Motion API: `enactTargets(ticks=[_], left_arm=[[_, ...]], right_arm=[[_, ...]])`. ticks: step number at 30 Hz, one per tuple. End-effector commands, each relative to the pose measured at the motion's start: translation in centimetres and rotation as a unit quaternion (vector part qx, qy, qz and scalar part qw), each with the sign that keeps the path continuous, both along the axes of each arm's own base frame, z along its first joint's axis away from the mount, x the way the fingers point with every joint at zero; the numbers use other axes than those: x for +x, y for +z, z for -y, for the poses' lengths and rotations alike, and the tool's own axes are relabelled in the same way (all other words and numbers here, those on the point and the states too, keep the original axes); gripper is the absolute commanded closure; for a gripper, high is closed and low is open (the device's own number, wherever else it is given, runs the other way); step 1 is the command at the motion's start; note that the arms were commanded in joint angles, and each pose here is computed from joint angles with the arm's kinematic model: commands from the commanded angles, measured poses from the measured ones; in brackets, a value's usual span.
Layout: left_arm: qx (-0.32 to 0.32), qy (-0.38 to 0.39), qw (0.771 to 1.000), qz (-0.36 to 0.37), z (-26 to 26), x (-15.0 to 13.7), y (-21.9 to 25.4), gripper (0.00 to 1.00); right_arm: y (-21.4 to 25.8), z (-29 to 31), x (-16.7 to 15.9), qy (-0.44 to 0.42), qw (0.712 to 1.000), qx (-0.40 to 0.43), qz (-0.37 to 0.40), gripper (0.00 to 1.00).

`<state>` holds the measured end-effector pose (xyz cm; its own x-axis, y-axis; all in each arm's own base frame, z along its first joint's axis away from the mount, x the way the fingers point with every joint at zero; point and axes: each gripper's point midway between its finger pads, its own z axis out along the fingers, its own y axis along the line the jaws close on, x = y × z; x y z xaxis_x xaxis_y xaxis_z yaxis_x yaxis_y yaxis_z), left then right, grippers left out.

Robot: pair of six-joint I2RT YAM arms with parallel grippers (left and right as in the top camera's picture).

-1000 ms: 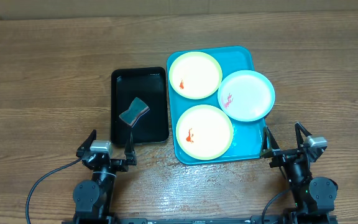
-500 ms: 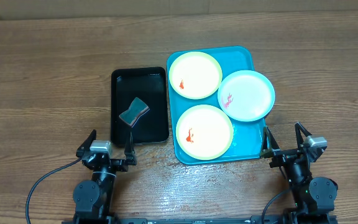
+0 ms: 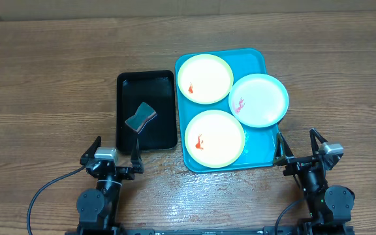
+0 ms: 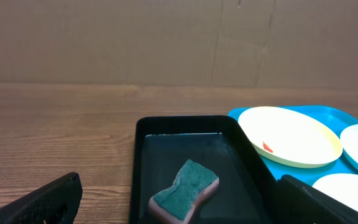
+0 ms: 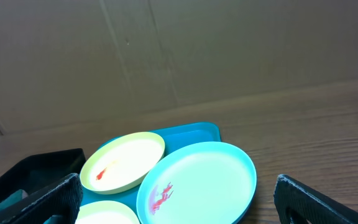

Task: Clean dirty plates on tray and stack at the side
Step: 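Move the left gripper toward the sponge and the right gripper toward the plates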

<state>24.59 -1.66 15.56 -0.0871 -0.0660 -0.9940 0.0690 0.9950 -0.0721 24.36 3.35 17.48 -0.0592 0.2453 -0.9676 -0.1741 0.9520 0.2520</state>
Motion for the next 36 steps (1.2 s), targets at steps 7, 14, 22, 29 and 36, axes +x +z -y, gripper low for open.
enactTargets(ticks=[7, 14, 22, 29, 36], left_arm=[[0.013, 0.007, 1.000, 0.003, -0.3, 0.0, 0.0, 0.00], [0.013, 0.009, 1.000, 0.003, -0.4, 0.0, 0.0, 0.00], [0.004, -0.009, 1.000, 0.016, 0.2, 0.0, 0.7, 0.00], [-0.113, -0.059, 0.990, 0.064, 1.9, -0.9, 8.0, 0.00], [-0.123, -0.061, 0.989, -0.061, 2.6, 0.4, 11.2, 0.00]], right_arm=[[-0.2, 0.2, 0.0, -0.004, 1.000, 0.000, 0.002, 0.00], [-0.2, 0.1, 0.0, -0.003, 1.000, 0.000, 0.002, 0.00], [0.8, -0.5, -0.1, 0.014, 1.000, 0.001, 0.022, 0.00], [9.5, -2.6, -1.8, 0.080, 0.996, -0.001, 0.033, 0.00], [14.1, -2.7, 1.1, 0.080, 0.993, 0.002, -0.087, 0.00]])
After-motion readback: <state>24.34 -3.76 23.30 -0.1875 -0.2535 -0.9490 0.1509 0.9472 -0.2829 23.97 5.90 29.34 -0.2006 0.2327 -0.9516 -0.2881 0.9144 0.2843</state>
